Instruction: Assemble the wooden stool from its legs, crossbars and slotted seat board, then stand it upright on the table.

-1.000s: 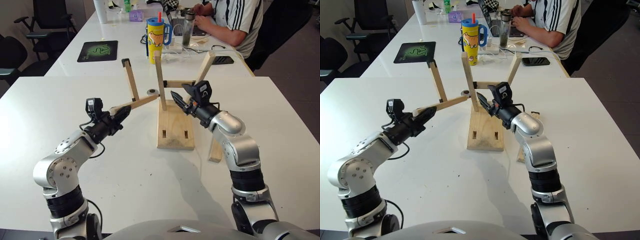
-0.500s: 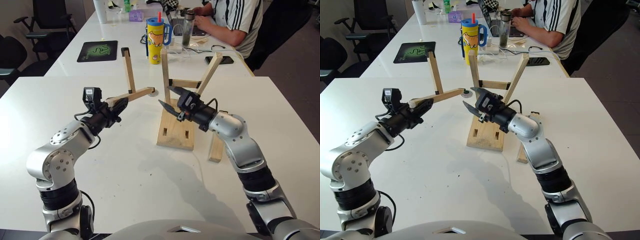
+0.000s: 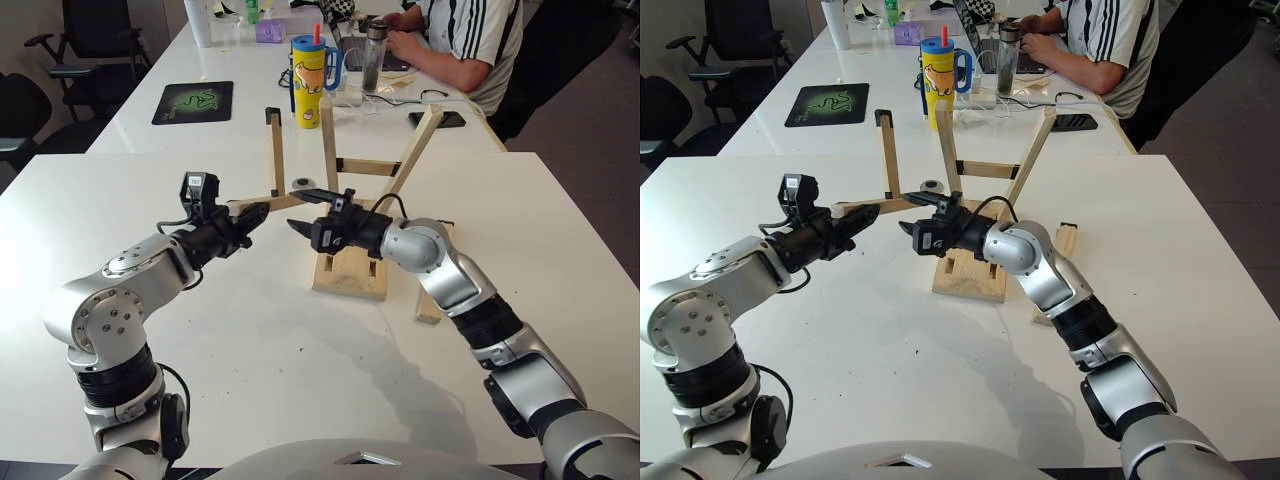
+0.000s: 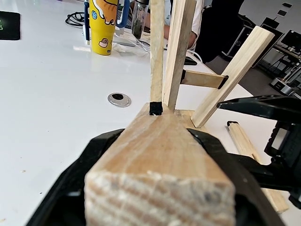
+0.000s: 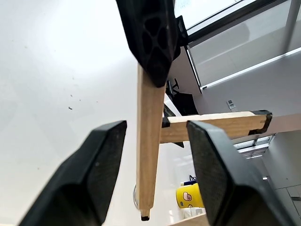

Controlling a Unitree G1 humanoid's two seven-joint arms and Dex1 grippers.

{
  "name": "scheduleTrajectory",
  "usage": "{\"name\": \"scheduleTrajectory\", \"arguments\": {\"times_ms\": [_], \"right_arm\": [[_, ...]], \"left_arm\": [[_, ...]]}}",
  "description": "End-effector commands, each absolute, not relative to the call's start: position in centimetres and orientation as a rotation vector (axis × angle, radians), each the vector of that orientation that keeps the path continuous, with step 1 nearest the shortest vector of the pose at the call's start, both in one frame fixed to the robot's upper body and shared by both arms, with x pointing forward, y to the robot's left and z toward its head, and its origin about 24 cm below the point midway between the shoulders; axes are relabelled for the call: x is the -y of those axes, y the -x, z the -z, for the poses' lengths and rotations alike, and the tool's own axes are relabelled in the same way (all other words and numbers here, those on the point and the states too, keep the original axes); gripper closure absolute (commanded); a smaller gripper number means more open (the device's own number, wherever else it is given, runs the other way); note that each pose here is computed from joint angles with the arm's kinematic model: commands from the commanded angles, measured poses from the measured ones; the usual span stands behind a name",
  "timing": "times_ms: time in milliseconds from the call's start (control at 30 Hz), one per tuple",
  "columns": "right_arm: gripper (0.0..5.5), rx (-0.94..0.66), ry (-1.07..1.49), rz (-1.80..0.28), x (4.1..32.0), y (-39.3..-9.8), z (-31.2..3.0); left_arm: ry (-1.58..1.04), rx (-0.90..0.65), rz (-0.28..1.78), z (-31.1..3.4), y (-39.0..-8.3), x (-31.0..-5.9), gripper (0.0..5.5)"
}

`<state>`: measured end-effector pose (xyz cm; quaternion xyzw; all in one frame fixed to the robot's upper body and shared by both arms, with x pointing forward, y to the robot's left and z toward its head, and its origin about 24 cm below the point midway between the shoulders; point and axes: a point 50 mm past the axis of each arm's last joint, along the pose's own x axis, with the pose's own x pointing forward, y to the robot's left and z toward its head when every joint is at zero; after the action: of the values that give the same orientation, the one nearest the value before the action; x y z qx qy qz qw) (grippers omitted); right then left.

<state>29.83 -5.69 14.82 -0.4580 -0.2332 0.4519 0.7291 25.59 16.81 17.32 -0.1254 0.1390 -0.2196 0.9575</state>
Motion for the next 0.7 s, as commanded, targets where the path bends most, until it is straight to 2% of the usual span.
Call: {"name": "scheduleTrajectory", "arguments": {"times_ms": [33,267,400,533,567,633,700], "right_arm": [[3.14,0.445,0.964,-0.861,6.8,-30.9,-14.8],[3.14,0.53,1.035,-0.659,6.5,-30.9,-13.9],[3.14,0.562,1.071,-0.604,5.9,-31.3,-13.6],[3.14,0.586,1.002,-0.57,5.9,-31.8,-14.6],[3.14,0.57,0.929,-0.574,5.9,-32.0,-14.9],[3.14,0.449,0.583,-0.609,5.8,-32.2,-15.6],[3.14,0.329,0.059,-0.744,5.6,-31.8,-17.5]], "left_arm": [[0.42,-0.23,0.387,-18.3,-26.4,-17.0,3.47],[0.903,-0.248,0.252,-17.5,-27.5,-16.1,3.47],[1.129,-0.217,0.283,-18.5,-27.4,-14.9,3.47],[1.304,-0.136,0.376,-19.8,-26.6,-15.0,3.47],[1.323,-0.12,0.412,-20.0,-26.3,-14.9,3.47],[1.35,-0.106,0.499,-20.1,-25.7,-14.5,3.47],[1.359,-0.106,0.585,-19.9,-25.1,-13.9,3.47]]}}
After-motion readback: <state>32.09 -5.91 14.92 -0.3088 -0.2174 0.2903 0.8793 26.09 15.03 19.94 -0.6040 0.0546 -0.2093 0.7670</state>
